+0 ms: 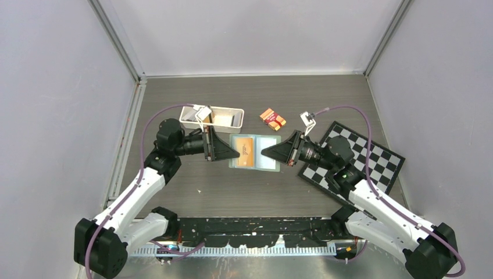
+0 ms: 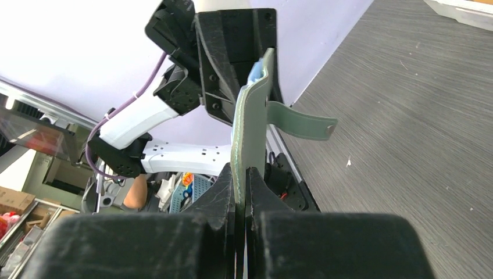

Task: Put the credit cards into the card holder
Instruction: Turn over the card holder at the center of the board.

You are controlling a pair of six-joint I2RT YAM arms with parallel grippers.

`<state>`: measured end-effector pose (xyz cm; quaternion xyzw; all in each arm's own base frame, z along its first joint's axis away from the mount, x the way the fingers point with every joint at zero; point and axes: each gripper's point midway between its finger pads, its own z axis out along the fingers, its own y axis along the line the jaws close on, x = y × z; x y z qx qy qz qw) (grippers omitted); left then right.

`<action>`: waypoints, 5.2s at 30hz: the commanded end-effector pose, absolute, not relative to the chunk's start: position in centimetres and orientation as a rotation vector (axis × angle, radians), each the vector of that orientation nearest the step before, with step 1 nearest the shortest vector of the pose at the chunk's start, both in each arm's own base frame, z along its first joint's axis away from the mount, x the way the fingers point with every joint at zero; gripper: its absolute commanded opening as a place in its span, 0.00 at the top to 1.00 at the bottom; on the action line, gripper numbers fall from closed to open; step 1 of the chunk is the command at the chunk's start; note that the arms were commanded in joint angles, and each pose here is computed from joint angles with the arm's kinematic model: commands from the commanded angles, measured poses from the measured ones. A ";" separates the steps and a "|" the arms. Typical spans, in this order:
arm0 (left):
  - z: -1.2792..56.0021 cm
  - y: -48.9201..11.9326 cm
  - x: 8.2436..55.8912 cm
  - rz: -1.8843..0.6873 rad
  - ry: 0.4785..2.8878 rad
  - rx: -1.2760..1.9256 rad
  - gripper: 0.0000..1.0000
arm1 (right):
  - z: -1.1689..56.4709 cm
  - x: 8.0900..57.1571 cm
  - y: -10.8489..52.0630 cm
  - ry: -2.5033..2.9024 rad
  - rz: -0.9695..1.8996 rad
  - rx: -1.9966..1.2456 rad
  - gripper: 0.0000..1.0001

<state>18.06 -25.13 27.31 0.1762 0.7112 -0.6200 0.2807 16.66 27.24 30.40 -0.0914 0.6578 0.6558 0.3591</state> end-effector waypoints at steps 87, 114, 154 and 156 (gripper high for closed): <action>12.8 -30.0 18.2 -1.522 2.415 0.483 0.76 | 3.5 21.6 29.6 2.590 1.026 0.065 1.00; 3.8 -23.2 20.0 -0.789 2.793 0.182 1.00 | 4.6 21.7 23.8 2.579 0.659 0.103 0.78; 2.0 -22.5 19.7 -0.744 2.850 0.204 0.92 | 6.4 20.5 28.2 2.594 0.979 0.075 0.75; 2.0 -22.5 19.6 -0.744 2.851 0.206 0.92 | 6.3 20.5 28.0 2.598 0.958 0.080 0.75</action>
